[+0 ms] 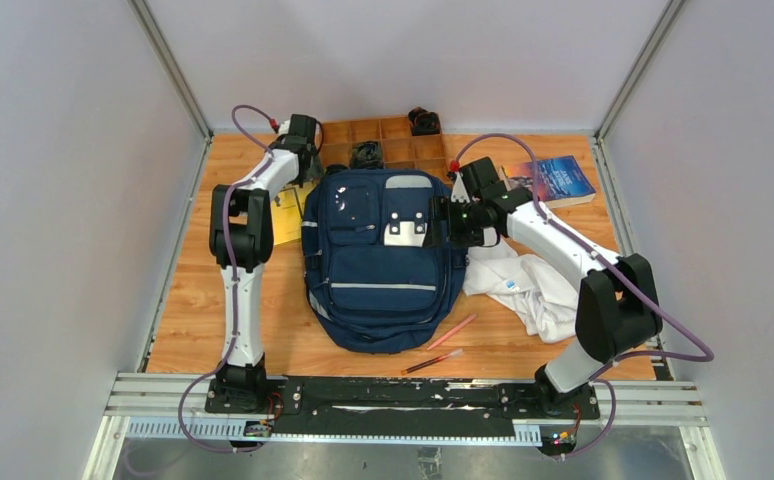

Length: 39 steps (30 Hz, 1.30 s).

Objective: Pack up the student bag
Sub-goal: Move the book to the center of the board.

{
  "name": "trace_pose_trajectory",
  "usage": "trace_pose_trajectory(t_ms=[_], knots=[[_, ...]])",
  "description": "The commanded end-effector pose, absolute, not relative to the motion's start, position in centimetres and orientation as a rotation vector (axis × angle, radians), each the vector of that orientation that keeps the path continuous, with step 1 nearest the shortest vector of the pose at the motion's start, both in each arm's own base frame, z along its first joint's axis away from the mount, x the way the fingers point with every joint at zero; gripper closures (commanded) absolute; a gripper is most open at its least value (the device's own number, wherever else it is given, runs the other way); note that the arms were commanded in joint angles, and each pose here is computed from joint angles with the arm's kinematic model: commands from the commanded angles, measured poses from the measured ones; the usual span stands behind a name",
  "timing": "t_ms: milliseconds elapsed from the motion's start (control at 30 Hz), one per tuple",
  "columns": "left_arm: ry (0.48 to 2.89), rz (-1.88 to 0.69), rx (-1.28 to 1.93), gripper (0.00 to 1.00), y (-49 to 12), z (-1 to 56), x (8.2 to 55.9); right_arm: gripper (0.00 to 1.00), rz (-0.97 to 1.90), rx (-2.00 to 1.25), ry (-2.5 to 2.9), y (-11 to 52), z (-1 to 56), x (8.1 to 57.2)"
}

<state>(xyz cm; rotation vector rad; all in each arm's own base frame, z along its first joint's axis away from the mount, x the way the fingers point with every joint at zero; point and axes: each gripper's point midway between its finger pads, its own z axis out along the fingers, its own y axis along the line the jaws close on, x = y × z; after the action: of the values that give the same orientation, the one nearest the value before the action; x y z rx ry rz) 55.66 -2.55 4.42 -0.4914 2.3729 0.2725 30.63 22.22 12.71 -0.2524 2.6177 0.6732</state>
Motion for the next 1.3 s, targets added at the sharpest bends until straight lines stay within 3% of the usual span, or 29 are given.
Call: trace_pose_trajectory(t_ms=[0, 300, 800, 1033, 1267], knots=[[2.530, 0.426, -0.470, 0.17, -0.9, 2.7, 50.6, 0.20, 0.682, -0.285, 2.613, 23.0, 13.3, 30.7], [2.552, 0.444, -0.549, 0.18, 2.1, 2.5, 46.1, 0.20, 0.696, -0.313, 2.604, 23.5, 13.5, 30.3], [2.420, 0.493, -0.640, 0.19, 6.0, 7.5, 38.6, 0.22, 0.769, -0.375, 2.516, 25.2, 16.2, 29.7], [2.303, 0.283, -0.610, 0.15, 4.5, 13.8, 35.9, 0.23, 0.976, -0.575, 2.269, 34.2, 22.1, 27.5], [2.319, 0.173, -0.908, 0.14, 8.2, 10.3, 30.7, 0.27, 1.018, -0.845, 2.214, 47.0, 21.3, 24.8]])
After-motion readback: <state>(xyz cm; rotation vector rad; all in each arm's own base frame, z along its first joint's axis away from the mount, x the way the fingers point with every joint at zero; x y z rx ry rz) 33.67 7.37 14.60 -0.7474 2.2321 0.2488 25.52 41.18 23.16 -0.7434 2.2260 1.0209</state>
